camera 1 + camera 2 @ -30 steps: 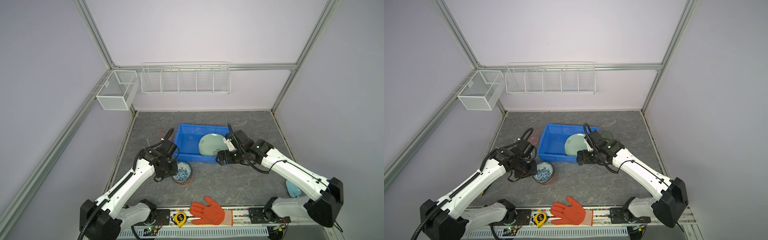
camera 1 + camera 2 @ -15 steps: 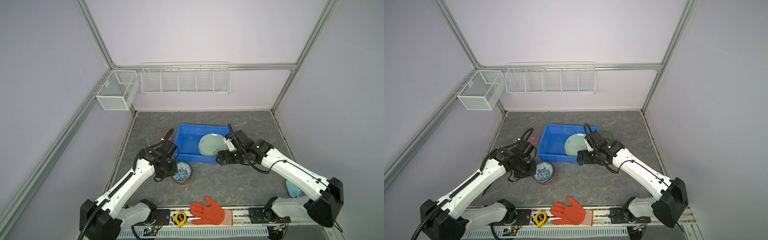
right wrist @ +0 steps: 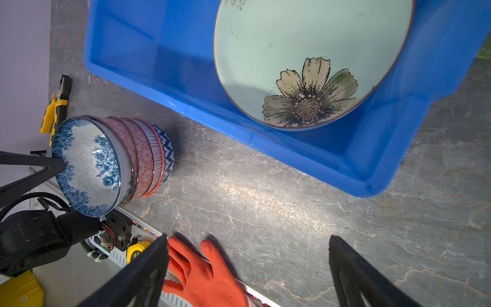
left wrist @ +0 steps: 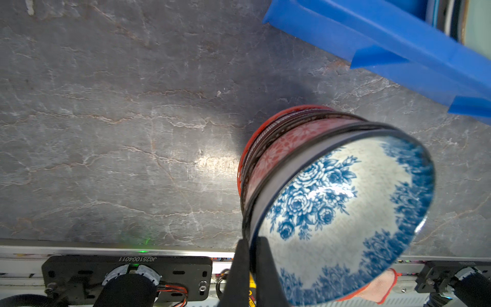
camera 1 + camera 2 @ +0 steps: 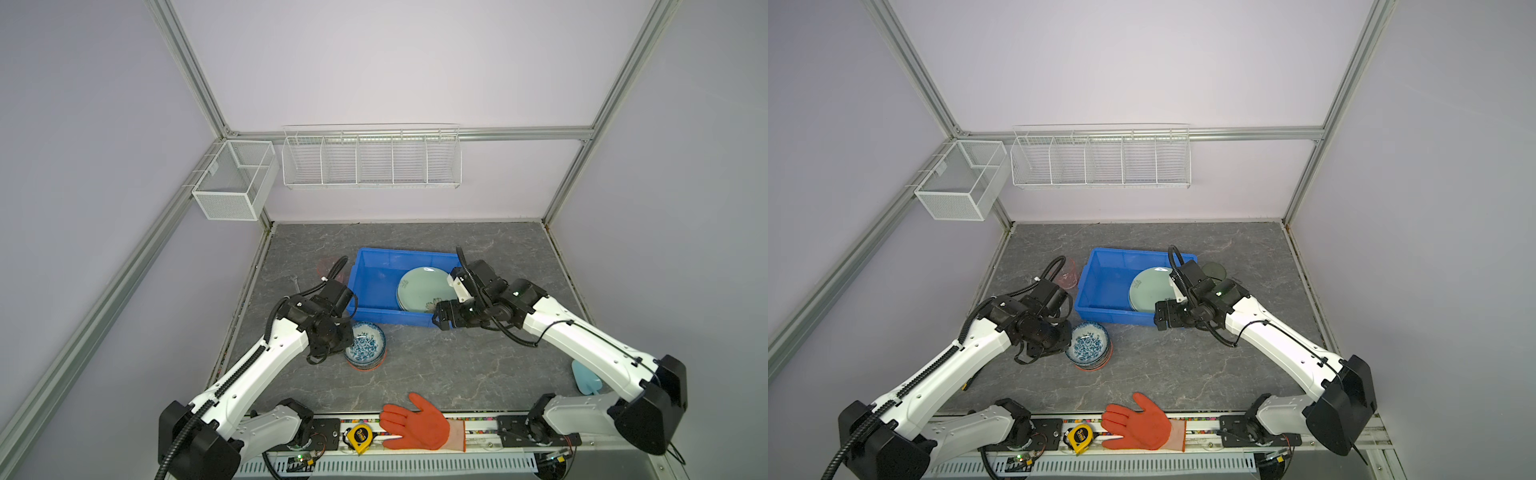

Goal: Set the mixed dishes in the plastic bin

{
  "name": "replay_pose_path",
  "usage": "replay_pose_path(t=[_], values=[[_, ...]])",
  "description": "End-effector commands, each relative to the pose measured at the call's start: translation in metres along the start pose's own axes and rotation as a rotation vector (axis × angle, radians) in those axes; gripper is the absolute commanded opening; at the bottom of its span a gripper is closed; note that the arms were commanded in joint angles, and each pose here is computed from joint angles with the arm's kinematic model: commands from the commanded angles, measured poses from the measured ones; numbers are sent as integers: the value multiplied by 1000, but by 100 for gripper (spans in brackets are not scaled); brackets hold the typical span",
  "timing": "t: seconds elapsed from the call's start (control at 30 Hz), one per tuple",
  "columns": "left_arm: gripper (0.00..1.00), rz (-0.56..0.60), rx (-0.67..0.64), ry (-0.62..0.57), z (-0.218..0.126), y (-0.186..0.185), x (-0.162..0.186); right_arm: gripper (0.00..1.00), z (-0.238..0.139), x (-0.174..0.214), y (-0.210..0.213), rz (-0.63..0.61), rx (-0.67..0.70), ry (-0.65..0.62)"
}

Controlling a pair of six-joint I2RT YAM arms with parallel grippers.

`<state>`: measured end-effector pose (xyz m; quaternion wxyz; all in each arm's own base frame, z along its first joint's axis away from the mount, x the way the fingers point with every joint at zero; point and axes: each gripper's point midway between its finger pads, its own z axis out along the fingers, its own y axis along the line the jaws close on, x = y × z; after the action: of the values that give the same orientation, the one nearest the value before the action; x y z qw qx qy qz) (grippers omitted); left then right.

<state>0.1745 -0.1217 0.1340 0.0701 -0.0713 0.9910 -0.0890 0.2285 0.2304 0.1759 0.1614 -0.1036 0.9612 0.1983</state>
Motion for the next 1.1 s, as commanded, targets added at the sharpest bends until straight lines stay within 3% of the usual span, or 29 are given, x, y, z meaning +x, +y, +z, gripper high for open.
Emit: replay_pose_path(t=[0.0,0.57,1.07], values=[[0,-12,9,-8,-8,0,0,95,-3,1,-1,-3,-11,-11],[0,-28,106,-53,-22,-15,-5,95,-6,1,-1,-3,-19,-14],[0,-36,84,-32,-13,-12,-4,95,-3,1,1,-1,-31,-7]])
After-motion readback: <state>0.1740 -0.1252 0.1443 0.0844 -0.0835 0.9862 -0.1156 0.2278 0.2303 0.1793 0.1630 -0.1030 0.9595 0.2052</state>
